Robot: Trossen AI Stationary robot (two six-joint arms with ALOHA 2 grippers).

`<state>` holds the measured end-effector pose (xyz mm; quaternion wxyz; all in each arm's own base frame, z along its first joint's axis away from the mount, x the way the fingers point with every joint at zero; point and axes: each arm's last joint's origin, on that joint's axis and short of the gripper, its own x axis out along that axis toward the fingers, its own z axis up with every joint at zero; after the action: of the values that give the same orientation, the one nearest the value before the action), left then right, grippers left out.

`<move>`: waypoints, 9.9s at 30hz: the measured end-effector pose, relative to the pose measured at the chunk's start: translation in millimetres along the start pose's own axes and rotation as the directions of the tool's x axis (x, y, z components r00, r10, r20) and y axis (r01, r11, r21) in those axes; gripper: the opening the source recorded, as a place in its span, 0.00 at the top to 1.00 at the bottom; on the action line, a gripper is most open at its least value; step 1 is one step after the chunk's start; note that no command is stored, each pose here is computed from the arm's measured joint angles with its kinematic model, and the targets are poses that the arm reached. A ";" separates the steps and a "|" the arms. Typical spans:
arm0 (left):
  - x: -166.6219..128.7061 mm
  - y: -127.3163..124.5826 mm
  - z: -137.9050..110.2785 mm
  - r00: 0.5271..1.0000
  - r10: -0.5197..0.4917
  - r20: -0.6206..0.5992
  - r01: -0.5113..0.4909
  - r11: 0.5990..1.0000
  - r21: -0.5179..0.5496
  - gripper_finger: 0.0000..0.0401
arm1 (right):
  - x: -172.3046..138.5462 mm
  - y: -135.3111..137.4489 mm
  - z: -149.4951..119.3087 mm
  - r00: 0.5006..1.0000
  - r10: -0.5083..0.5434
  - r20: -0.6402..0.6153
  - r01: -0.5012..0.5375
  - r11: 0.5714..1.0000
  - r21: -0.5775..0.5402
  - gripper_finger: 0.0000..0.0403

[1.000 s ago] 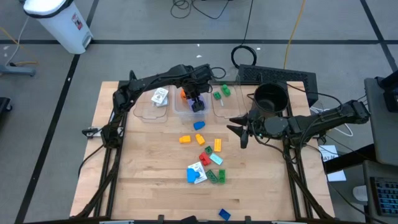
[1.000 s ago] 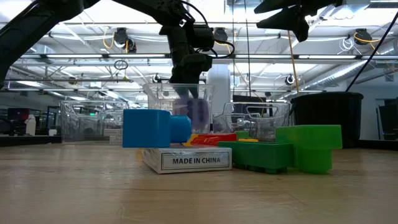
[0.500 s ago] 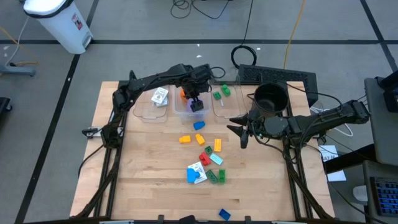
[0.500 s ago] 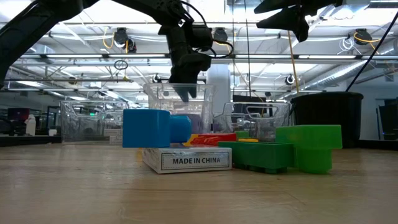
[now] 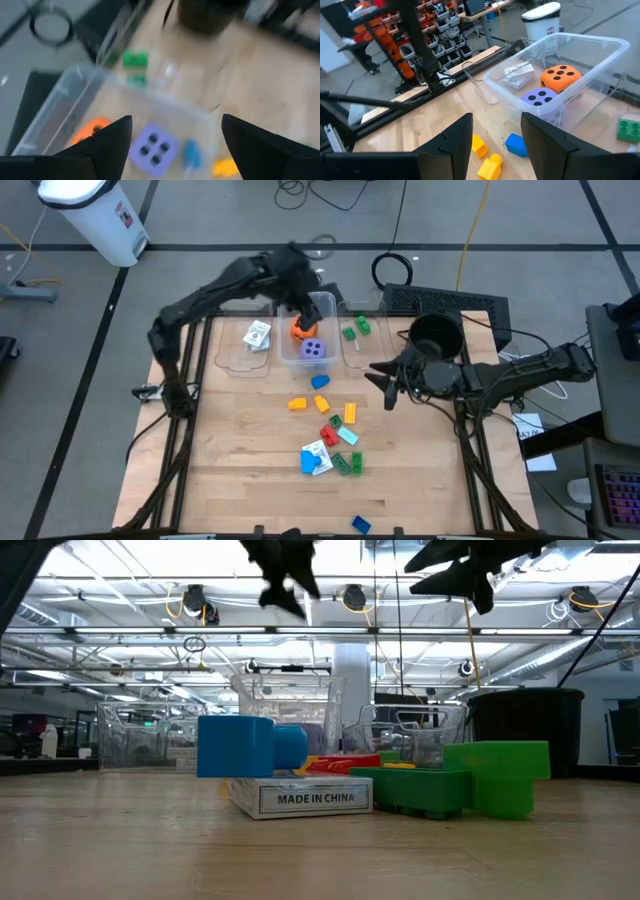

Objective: Pick & Place Toys
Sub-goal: Put the light blue game piece into the right transparent bin

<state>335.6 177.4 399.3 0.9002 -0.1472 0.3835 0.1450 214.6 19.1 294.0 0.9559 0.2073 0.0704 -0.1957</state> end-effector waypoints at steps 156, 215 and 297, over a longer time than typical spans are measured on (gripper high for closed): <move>87.7 -205.6 -255.8 0.566 -0.645 0.513 0.824 0.428 -0.371 0.97 | 52.3 84.5 -9.1 0.949 0.297 -0.103 -0.290 0.954 0.073 0.60; -3.0 -139.9 -197.4 0.491 -0.433 0.756 0.718 0.692 -0.071 0.92 | 109.9 67.7 0.7 0.889 0.435 0.146 -0.456 0.804 0.382 0.70; -32.5 -88.4 -181.8 0.467 -0.385 0.796 0.645 0.764 -0.008 0.44 | 152.6 -183.5 98.4 0.608 -0.351 -0.712 0.369 0.919 -0.138 0.70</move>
<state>229.3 23.4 316.2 0.9389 -0.3213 -0.1192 -0.0321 285.3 -228.9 282.4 0.7878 0.2597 0.4795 -0.2864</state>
